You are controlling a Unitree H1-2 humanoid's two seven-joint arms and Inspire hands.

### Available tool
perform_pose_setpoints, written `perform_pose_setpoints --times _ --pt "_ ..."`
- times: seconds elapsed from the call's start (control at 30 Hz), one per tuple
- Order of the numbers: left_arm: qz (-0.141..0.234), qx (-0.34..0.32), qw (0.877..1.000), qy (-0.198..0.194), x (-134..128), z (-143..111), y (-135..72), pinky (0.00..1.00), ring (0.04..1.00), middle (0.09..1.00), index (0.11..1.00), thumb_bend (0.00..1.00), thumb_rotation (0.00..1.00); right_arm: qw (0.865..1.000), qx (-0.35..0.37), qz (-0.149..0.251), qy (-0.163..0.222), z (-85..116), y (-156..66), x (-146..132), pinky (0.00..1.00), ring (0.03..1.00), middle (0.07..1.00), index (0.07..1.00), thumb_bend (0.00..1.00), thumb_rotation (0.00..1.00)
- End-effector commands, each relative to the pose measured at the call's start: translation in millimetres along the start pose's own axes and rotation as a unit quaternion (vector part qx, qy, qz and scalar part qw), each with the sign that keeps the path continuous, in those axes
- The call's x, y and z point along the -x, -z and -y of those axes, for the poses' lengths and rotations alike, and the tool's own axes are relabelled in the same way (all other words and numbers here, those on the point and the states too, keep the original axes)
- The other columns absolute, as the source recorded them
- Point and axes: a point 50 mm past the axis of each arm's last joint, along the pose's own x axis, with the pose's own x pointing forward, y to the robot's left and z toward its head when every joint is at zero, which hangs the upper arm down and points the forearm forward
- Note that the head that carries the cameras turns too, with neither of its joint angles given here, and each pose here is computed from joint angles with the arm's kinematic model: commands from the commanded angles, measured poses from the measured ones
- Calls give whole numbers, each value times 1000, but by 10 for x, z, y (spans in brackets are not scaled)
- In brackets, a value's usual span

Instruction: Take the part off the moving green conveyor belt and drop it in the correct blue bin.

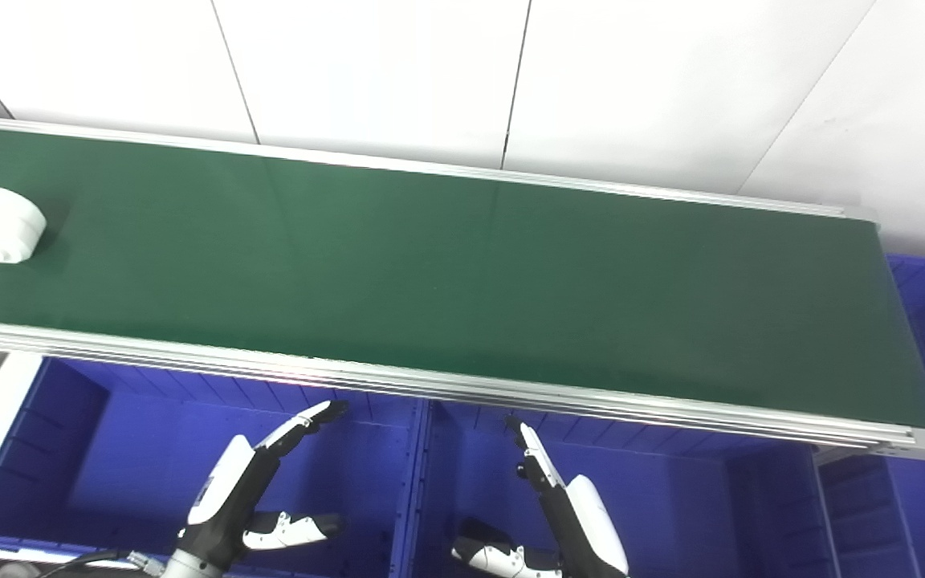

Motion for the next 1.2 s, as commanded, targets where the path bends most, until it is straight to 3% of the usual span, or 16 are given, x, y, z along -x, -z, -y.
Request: perform_pose_setpoints --times 0.0,0.93,1.17 --pt "19 -3 1000 -9 -22 -122 -17 801 841 862 859 826 797 999 -7 39 13 22 -129 -16 826 959 1000 1000 829 537" --pt "21 -1 1000 -3 -54 -120 -28 805 847 867 861 816 790 999 -12 35 8 34 -109 -32 836 964 1000 1000 822 529" --pt "13 6 1000 4 -29 11 -16 761 818 847 835 820 780 1000 -8 29 2 82 41 43 841 984 1000 1000 811 562"
